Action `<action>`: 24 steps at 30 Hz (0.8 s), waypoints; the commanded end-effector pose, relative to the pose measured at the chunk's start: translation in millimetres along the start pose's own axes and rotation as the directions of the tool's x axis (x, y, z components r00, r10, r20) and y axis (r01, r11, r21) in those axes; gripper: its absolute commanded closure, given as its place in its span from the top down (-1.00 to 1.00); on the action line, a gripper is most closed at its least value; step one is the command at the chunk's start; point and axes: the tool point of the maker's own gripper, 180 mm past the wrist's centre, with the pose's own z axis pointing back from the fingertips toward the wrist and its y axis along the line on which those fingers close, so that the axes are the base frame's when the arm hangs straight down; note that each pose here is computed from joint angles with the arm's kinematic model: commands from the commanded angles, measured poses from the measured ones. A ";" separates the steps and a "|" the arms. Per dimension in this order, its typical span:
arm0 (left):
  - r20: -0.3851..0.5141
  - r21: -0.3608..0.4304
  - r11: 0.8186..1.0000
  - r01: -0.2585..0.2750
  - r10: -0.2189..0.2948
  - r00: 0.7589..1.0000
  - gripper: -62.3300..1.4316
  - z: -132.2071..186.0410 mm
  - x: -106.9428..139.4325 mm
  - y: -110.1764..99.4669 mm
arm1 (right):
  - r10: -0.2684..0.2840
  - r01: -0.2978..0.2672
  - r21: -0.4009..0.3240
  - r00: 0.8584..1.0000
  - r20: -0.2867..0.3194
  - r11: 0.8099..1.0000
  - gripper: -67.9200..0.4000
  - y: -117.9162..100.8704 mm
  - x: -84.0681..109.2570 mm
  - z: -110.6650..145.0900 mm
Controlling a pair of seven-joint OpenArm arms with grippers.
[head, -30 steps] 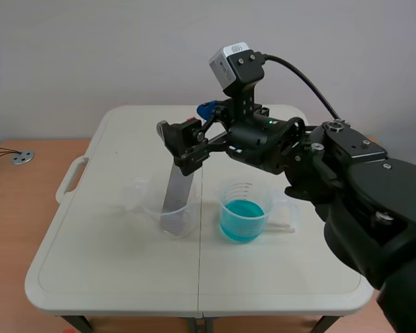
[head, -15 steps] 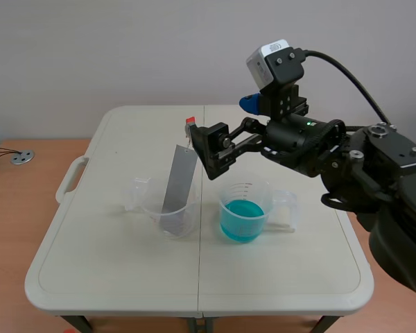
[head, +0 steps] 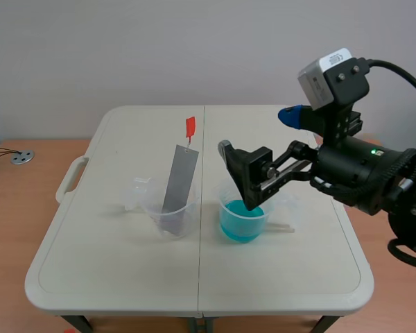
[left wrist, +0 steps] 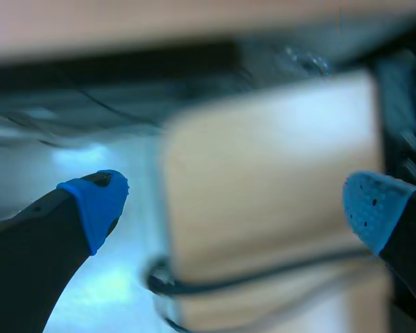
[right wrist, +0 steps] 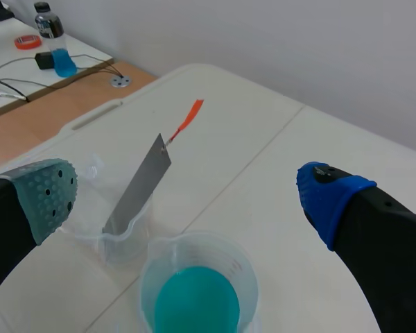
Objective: Hold the metal plate by the orange handle, dip it into the blue solution, take it out and point at it, then put the plate back in the beaker on the left.
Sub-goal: 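Return to the home posture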
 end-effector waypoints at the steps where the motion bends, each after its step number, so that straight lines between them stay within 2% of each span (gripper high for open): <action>1: 0.078 0.017 1.000 0.007 -0.008 0.997 1.00 5.7 25.6 14.7 | 0.012 -0.011 -0.010 1.000 0.017 1.000 0.96 -4.0 7.0 6.4; 5: 0.254 0.040 0.998 0.039 -0.047 0.966 1.00 11.9 90.2 32.9 | 0.008 -0.009 -0.024 1.000 -0.020 1.000 0.96 -1.7 -1.8 24.9; 8: 0.353 0.040 0.997 0.071 -0.081 0.932 1.00 16.8 130.0 32.4 | 0.002 -0.003 -0.036 0.999 -0.042 0.999 0.96 0.6 -6.7 37.6; 10: 0.412 0.027 0.995 0.091 -0.094 0.906 1.00 19.2 154.8 24.8 | -0.004 0.002 -0.041 0.999 -0.051 0.999 0.96 3.0 -8.6 45.4; 15: 0.525 -0.044 0.978 0.204 -0.151 0.838 1.00 23.2 203.4 -17.7 | -0.015 0.012 -0.053 0.998 -0.058 0.999 0.96 9.5 -8.0 62.2; 20: 0.640 -0.091 0.948 0.306 -0.180 0.747 1.00 37.4 246.9 -64.9 | -0.020 0.016 -0.058 0.997 -0.070 0.998 0.96 17.5 -4.7 75.3; 24: 0.710 -0.102 0.921 0.376 -0.198 0.676 1.00 52.0 272.6 -97.2 | -0.026 0.020 -0.066 0.996 -0.086 0.998 0.96 22.1 -4.1 84.9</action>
